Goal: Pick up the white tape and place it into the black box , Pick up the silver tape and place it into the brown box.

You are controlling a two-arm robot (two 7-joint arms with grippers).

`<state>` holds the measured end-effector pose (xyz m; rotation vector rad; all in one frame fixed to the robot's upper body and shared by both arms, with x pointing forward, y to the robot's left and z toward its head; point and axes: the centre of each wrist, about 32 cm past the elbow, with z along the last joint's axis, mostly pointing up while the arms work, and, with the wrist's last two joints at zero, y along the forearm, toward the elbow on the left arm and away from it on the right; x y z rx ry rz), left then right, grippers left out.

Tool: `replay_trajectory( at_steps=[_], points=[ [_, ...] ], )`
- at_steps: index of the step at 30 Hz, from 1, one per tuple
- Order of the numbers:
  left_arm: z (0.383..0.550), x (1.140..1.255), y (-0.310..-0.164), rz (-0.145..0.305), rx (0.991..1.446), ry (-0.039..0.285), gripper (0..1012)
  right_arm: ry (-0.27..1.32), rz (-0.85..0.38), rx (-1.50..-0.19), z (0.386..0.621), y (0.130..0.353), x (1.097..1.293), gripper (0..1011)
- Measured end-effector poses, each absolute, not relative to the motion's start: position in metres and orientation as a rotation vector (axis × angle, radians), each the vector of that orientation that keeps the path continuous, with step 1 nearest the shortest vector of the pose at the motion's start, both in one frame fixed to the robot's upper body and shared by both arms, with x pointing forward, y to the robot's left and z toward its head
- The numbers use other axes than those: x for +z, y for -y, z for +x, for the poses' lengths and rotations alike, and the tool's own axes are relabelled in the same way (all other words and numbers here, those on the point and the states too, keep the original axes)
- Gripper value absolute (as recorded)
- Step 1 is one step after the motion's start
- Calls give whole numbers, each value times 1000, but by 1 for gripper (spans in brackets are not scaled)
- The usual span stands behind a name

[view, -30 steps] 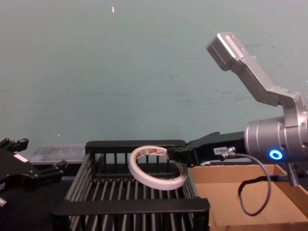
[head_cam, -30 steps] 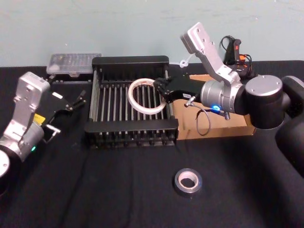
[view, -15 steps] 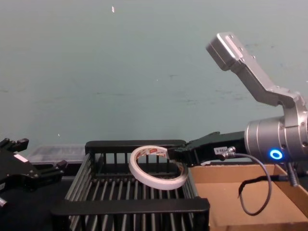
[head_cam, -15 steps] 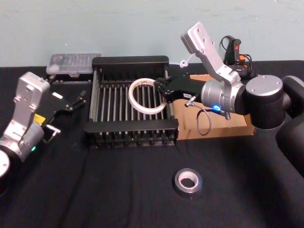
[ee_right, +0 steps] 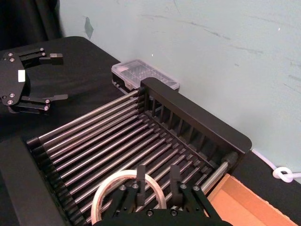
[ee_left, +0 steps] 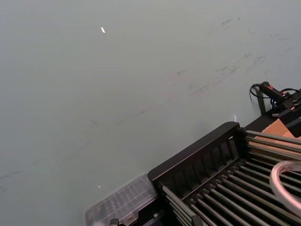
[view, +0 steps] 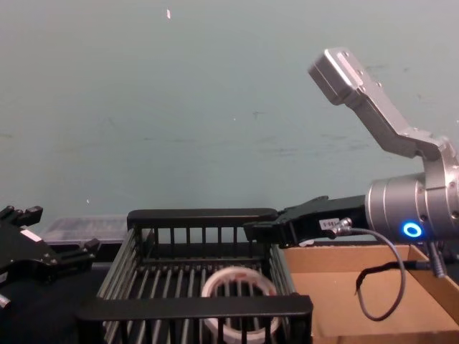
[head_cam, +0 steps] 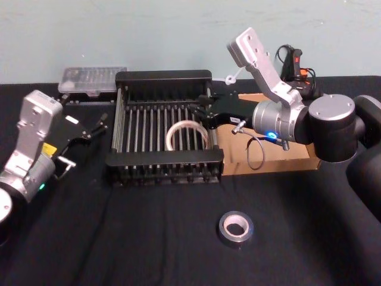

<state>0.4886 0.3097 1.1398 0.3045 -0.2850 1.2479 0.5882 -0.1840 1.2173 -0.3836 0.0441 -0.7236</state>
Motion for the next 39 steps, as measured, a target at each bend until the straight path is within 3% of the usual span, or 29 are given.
replay_trajectory(
  at_steps=[4, 7, 13, 14, 18, 23, 39],
  points=[
    [489, 1140, -310, 305, 1248, 285, 1001, -44, -384, -724, 588, 184, 1217, 403],
    [489, 1140, -310, 304, 1248, 285, 1002, -45, -384, -724, 588, 184, 1217, 548],
    [489, 1140, -310, 305, 1248, 285, 1001, -46, -384, -723, 588, 184, 1217, 699],
    [489, 1140, -310, 304, 1248, 285, 1001, -46, -384, -723, 588, 184, 1217, 764],
    [489, 1140, -310, 304, 1248, 285, 1002, -46, -384, -723, 588, 184, 1217, 833],
    [489, 1140, -310, 304, 1248, 285, 1001, -45, -384, -723, 588, 184, 1217, 995],
    [489, 1140, -310, 304, 1248, 285, 1001, -45, -384, -723, 588, 184, 1217, 1002]
  ],
)
